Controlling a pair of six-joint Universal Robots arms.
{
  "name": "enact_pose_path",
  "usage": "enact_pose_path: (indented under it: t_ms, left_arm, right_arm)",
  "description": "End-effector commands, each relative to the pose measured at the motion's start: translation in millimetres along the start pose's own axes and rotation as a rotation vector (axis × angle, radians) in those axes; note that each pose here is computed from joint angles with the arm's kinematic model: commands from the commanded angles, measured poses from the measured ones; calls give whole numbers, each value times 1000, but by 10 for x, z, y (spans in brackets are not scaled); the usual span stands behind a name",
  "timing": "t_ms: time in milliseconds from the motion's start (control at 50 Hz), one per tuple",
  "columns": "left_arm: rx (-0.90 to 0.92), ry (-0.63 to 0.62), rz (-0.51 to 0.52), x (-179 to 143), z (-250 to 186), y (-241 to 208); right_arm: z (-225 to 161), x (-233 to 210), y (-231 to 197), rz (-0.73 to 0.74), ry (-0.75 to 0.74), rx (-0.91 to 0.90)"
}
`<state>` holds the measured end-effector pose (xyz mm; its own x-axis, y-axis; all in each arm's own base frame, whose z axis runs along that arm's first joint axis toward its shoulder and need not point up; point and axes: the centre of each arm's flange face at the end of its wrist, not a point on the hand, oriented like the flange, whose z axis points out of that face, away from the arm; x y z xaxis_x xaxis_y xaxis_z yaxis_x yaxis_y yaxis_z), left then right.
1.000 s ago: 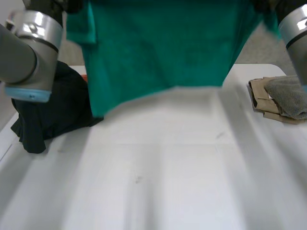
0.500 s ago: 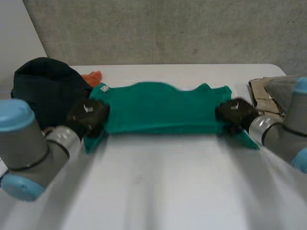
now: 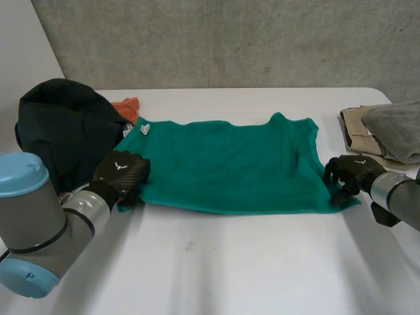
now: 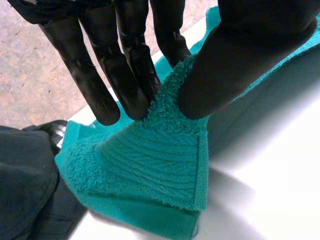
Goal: Fold the laundry.
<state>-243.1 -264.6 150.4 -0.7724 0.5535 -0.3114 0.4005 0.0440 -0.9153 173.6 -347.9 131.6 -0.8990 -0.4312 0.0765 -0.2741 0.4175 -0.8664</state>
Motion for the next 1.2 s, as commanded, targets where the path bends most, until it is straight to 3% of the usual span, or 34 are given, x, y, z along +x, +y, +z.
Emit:
enact_pose_path:
  t_ms: [20, 300, 580, 1200]
  left_arm:
    - [-20, -3, -6, -19, -13, 18]
    - [-3, -22, -27, -112, -88, -100]
    - [1, -19, -24, -98, -46, -109]
    - [1, -19, -25, -100, -24, -90]
  right_arm:
    - [7, 10, 26, -30, -18, 10]
    - [-253, 88, -162, -112, -20, 34]
    - [-320, 69, 82, -473, -145, 7]
    - [152, 41, 72, -467, -153, 122]
